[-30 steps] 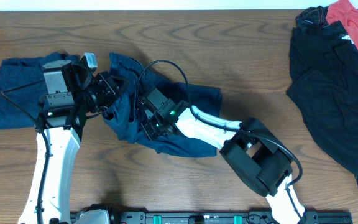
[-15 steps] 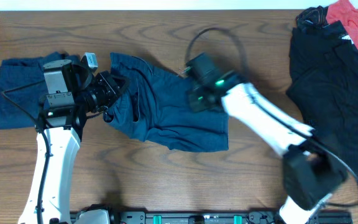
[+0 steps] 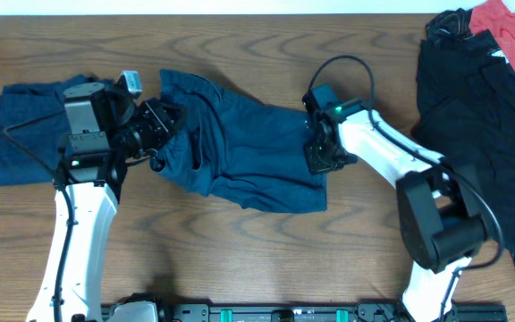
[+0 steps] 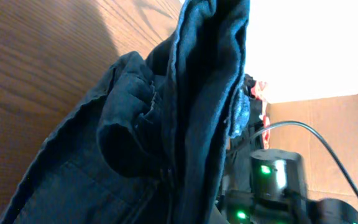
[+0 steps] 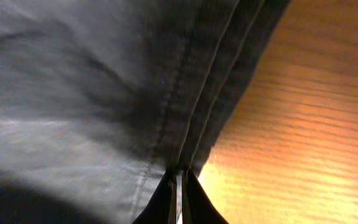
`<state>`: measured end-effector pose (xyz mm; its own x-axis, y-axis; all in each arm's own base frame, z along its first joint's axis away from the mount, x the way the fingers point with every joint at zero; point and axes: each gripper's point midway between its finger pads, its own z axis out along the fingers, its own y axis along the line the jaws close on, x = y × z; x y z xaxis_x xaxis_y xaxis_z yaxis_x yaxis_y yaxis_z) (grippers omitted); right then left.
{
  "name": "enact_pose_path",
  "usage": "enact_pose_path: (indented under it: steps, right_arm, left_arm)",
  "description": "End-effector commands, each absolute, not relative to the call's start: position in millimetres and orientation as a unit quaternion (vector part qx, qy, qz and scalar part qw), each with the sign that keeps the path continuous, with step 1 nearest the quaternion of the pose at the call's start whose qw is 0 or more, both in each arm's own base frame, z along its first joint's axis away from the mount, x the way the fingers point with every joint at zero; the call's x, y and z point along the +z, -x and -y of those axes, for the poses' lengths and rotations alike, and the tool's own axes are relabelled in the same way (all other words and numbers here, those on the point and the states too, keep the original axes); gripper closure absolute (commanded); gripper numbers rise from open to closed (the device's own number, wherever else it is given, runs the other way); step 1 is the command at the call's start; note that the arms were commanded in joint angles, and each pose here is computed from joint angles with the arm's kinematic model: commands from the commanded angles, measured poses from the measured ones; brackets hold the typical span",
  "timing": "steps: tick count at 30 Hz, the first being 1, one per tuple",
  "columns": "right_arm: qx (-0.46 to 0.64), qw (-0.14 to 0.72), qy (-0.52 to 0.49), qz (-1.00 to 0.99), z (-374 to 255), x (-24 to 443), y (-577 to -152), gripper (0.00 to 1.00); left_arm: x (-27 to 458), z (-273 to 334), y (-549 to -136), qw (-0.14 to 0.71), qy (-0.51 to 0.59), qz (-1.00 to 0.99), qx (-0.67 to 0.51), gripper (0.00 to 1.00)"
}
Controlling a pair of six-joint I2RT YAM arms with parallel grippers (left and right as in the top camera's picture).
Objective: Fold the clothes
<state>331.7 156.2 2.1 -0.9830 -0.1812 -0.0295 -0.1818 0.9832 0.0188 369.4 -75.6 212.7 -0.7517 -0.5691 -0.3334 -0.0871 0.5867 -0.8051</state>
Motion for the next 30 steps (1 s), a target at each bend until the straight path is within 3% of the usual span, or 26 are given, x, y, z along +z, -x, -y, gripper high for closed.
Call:
enact_pose_path:
  steps: [1, 19, 30]
  right_arm:
    - [0.007, 0.002, 0.101, -0.995, -157.0, -10.3, -328.5, 0.95]
    - [0.008, -0.002, 0.107, -0.994, -162.3, -21.5, -328.3, 0.95]
    - [0.007, -0.004, 0.11, -0.994, -164.4, -21.5, -325.9, 0.94]
  left_arm:
    - [233.9, 83.2, -375.3, 0.319, 0.18, -0.836, -0.408, 0.94]
    - [227.3, 163.4, -370.7, 0.297, 0.207, -0.841, -0.402, 0.94]
    - [198.6, 211.0, -373.5, 0.269, 0.234, -0.846, -0.396, 0.94]
